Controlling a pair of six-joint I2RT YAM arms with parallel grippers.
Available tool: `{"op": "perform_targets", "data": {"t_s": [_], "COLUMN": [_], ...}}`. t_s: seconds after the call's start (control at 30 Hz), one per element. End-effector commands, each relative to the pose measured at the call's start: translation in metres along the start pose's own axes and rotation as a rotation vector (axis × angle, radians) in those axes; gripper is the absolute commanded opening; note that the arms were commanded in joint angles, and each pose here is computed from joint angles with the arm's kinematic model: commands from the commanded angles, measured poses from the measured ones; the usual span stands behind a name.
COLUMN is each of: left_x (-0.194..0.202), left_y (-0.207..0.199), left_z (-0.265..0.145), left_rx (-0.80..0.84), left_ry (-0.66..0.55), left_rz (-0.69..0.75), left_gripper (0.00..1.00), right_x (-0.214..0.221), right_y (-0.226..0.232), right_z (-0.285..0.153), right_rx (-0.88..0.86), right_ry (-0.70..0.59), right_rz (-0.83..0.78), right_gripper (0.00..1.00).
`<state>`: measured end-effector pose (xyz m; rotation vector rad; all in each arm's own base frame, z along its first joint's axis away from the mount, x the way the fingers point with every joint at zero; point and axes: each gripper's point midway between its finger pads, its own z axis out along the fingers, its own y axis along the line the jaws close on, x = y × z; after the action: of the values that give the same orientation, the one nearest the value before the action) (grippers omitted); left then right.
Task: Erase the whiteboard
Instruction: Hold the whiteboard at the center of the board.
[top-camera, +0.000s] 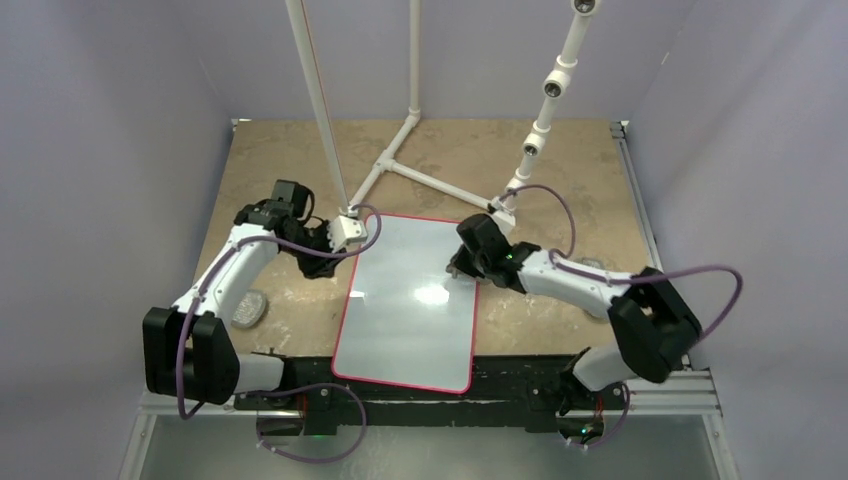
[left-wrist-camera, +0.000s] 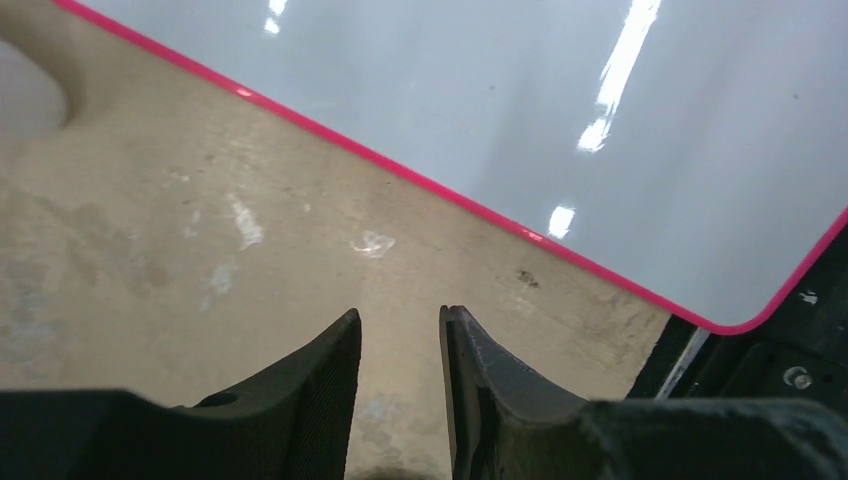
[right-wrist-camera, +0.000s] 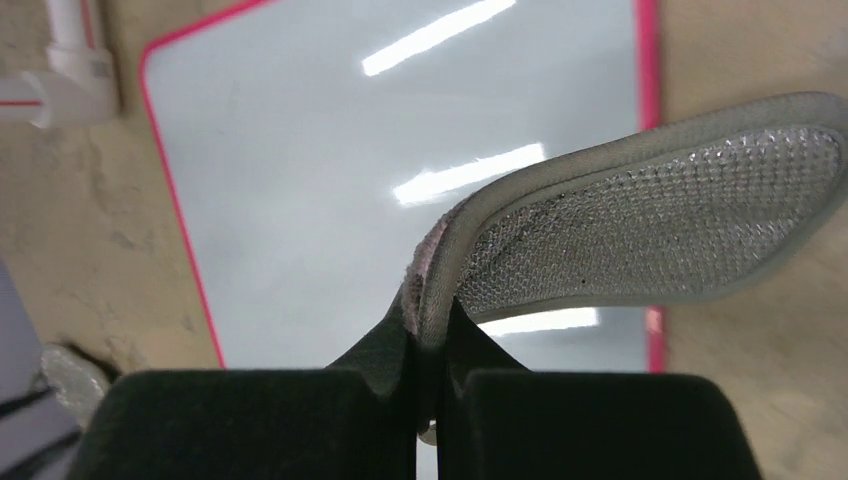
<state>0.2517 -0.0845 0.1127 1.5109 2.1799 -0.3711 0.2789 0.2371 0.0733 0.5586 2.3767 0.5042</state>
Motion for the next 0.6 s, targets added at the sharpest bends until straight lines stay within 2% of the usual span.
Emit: {"op": "perform_targets", "data": {"t_s": [0.0, 0.07, 0.2, 0.37, 0.57], "left_x": [-0.003, 0.004, 0.012, 0.017, 0.048], "left_y": [-0.019, -0.025, -0.033, -0.038, -0.040], "left_z": [0.025, 0.040, 0.068, 0.091, 0.106], "left_rx": [0.111, 0.135, 0.143, 0.183, 0.215], "left_ry": [-0.070, -0.037, 0.030, 0.070, 0.181], "left_rz": [0.003, 0.034, 0.125, 0.181, 0.216], "left_gripper": [0.34, 0.33, 0.32, 0.31, 0.28], "right_x": [-0.029, -0.029, -0.015, 0.006, 0.022], "right_y": [0.071, 0.097, 0.108, 0.108, 0.097], "right_z": [0.033, 0.053, 0.091, 0.116, 0.138], "right_rx": [-0.097, -0.096, -0.060, -0.050, -0.005], "right_ry": [-0.074, -0.066, -0.027, 0.040, 0.075], "right_rz": [0.014, 0.013, 0.011, 0.009, 0.010], "right_gripper": [0.00, 0.00, 0.00, 0.00, 0.00]}}
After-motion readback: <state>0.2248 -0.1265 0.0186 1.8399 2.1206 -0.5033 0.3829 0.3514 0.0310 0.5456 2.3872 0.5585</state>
